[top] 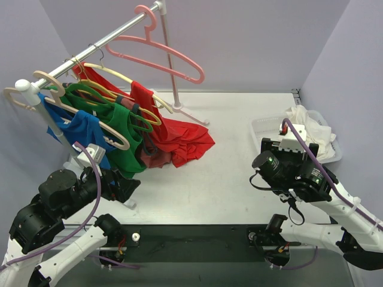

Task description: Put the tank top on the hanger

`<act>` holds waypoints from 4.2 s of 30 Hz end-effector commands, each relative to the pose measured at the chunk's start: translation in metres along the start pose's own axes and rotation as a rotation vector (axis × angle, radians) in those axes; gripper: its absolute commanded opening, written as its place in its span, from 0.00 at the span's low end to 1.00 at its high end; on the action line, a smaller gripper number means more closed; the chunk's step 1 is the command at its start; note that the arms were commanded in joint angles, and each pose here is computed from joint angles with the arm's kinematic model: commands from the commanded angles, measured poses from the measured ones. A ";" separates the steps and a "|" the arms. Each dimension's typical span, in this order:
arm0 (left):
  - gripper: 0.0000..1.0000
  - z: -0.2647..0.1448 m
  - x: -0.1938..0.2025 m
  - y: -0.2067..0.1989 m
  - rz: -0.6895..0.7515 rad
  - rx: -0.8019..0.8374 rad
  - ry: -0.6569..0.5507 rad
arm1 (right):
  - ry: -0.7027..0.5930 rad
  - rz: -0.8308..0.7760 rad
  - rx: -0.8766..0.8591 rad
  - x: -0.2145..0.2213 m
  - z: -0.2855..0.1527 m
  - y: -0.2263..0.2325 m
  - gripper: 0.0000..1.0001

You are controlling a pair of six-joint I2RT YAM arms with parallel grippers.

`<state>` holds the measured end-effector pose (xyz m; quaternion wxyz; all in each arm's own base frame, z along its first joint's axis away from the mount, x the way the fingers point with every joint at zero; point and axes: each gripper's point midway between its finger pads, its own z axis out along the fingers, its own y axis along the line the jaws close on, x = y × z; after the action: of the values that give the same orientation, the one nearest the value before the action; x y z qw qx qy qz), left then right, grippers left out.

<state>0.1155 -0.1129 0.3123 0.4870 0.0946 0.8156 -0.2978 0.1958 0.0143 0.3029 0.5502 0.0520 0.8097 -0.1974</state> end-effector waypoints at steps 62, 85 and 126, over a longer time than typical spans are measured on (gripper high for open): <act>0.97 0.085 0.089 -0.017 -0.240 0.229 0.107 | 0.657 0.443 0.190 0.061 0.310 -0.067 0.00; 0.97 0.035 0.047 -0.036 -0.278 0.281 0.011 | -0.219 0.187 -0.470 -0.235 -0.006 0.039 0.00; 0.97 0.031 0.046 -0.032 -0.257 0.237 0.053 | -0.627 0.142 -0.325 -0.325 -0.093 0.078 0.00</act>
<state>0.1032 -0.1671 0.2564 0.3880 0.0495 0.8079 -0.4409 0.2438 0.2549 0.6105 0.7910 -0.1814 0.5830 0.0387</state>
